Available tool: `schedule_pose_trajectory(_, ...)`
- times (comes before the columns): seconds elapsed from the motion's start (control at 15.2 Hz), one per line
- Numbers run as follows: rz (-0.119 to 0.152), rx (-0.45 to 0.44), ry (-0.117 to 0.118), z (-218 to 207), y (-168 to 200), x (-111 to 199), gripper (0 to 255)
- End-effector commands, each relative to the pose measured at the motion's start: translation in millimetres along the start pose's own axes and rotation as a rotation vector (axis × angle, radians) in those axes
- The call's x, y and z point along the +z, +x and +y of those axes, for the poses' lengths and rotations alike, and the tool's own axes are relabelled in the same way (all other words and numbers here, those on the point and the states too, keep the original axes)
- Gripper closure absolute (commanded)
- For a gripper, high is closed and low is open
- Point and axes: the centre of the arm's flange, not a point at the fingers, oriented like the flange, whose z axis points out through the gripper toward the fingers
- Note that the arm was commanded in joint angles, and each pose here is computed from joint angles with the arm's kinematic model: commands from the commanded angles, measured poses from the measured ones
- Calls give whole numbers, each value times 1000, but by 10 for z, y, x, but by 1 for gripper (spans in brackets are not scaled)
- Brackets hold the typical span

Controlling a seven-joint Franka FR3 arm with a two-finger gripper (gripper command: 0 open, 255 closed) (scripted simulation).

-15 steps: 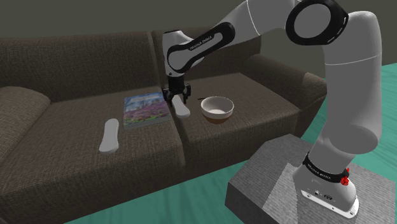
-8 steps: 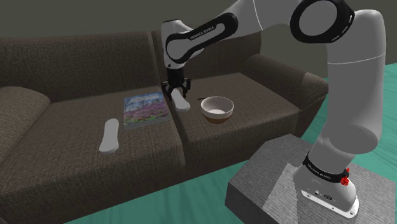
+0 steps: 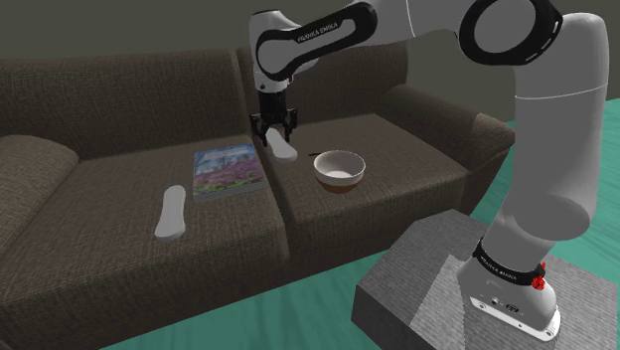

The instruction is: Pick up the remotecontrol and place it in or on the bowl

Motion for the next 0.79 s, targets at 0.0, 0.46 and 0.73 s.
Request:
schedule_pose_trajectory(0.0,0,0,0,-5,4,-117,255)
schedule_pose_trajectory(0.46,0,0,0,-11,4,-442,255)
schedule_pose_trajectory(0.73,0,0,0,387,-341,-471,255)
